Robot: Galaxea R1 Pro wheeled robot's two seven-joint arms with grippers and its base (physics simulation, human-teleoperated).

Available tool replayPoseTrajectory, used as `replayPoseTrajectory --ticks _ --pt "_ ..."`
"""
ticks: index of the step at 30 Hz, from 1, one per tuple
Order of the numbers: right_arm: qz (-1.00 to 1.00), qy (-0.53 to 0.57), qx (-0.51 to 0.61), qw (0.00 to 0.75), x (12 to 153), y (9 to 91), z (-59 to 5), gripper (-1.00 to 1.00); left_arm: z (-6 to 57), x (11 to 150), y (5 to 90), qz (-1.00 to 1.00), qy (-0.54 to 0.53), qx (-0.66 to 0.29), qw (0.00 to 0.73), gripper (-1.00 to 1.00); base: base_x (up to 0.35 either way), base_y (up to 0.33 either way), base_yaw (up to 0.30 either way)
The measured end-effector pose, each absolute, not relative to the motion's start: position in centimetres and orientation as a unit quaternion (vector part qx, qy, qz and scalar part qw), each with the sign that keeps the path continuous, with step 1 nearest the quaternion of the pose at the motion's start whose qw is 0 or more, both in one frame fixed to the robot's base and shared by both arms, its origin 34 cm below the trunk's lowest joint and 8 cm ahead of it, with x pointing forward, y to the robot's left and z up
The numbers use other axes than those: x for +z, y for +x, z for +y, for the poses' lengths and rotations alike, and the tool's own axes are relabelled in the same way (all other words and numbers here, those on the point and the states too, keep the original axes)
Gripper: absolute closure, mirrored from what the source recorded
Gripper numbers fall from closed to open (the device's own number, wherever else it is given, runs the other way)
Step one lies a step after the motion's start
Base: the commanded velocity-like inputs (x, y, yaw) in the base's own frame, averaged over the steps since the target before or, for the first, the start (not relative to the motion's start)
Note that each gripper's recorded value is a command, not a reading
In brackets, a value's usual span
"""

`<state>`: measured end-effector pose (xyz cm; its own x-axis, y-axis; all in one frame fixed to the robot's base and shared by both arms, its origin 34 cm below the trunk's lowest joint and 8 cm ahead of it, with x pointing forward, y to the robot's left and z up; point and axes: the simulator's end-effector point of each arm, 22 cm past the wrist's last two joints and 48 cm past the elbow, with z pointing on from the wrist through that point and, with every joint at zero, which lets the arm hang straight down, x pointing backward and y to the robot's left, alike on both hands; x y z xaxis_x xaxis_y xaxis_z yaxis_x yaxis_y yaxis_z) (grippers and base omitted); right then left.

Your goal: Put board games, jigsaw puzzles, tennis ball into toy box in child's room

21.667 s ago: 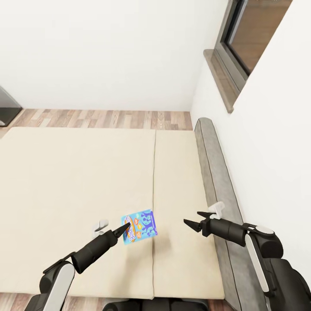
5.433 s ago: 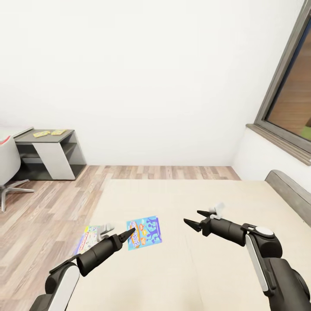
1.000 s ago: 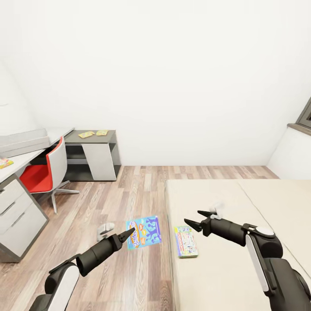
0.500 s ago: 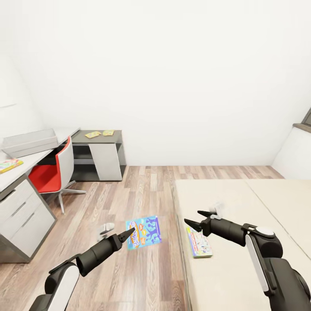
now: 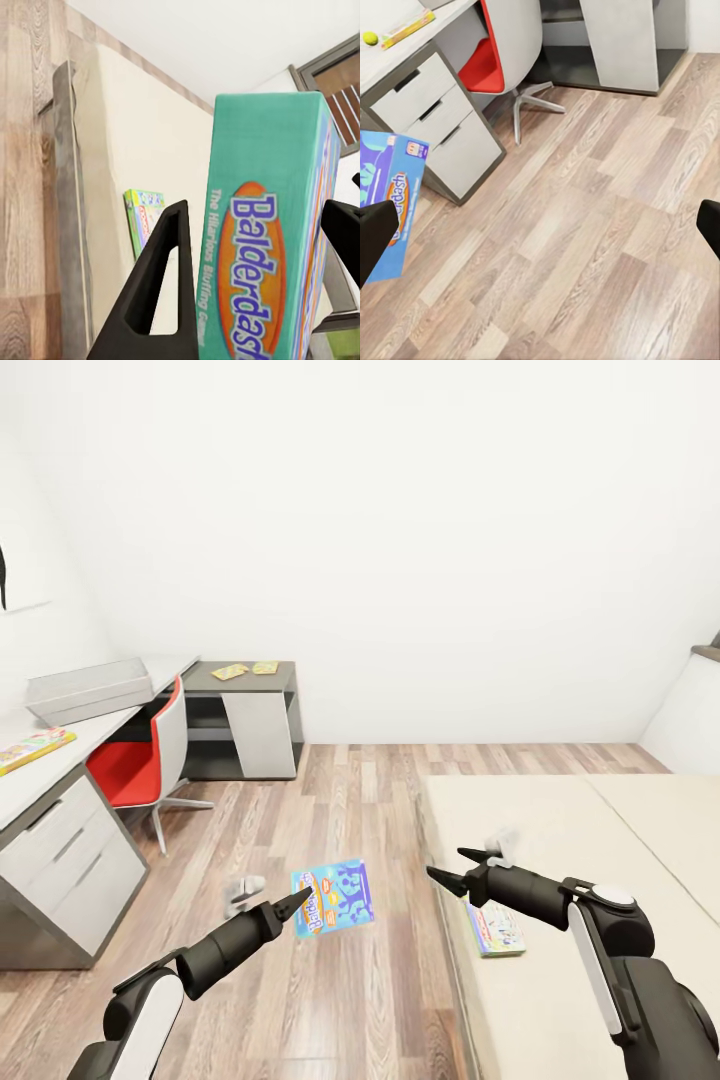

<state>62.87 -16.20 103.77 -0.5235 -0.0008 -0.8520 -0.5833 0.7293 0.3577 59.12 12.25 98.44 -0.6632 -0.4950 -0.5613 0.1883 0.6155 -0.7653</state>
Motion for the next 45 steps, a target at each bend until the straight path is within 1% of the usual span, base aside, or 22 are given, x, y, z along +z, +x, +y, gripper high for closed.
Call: replayPoseTrajectory --ticks 45 --pt "0.813 -0.177 0.322 0.452 103.57 62.87 -16.37 -1.0 12.26 98.42 59.11 0.806 -0.095 -0.427 0.399 1.0 0.004 0.267 0.0"
